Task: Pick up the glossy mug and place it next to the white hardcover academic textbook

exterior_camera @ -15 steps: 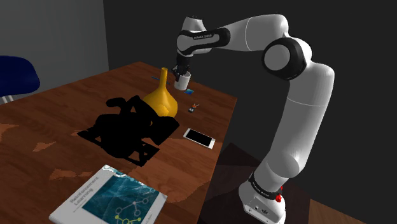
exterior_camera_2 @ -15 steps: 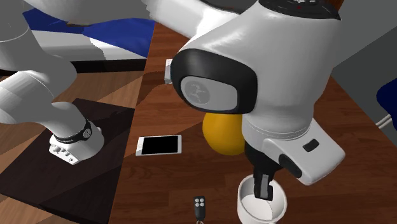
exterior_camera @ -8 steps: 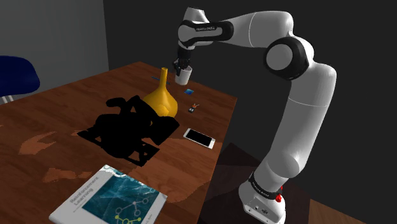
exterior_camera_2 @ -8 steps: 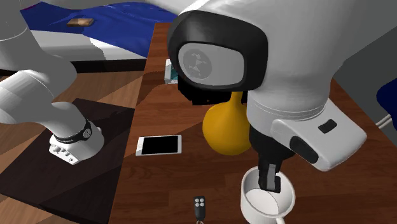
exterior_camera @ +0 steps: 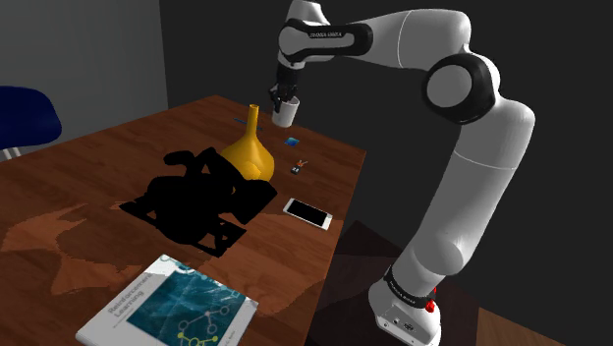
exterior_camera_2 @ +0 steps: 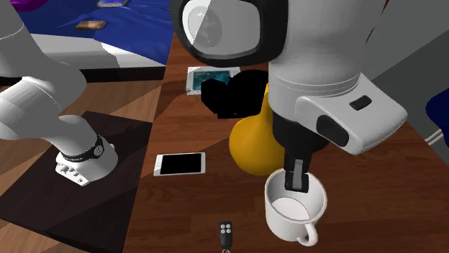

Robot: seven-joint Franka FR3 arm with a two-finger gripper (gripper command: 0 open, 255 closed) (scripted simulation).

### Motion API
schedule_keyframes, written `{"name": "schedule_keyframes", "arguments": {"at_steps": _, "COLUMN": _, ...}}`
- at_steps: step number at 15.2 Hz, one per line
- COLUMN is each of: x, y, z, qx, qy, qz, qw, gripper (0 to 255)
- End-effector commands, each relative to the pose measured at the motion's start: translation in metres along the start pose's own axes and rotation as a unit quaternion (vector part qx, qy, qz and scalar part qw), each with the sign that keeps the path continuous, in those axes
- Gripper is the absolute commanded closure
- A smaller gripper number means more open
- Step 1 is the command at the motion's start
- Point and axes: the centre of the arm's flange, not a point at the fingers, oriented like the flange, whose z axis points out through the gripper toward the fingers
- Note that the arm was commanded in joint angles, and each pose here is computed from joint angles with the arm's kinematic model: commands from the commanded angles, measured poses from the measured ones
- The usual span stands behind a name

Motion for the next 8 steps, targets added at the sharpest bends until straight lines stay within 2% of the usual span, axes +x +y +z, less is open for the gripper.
{"name": "schedule_keyframes", "arguments": {"at_steps": 1, "x": -0.020, "y": -0.016, "z": -0.005, "qx": 0.000, "qy": 0.000, "qz": 0.000, "qw": 1.0000, "gripper": 255}}
{"name": "schedule_keyframes", "arguments": {"at_steps": 8, "x": -0.092, "y": -0.072, "z": -0.020, "qx": 0.000, "qy": 0.000, "qz": 0.000, "qw": 1.0000, "gripper": 255}}
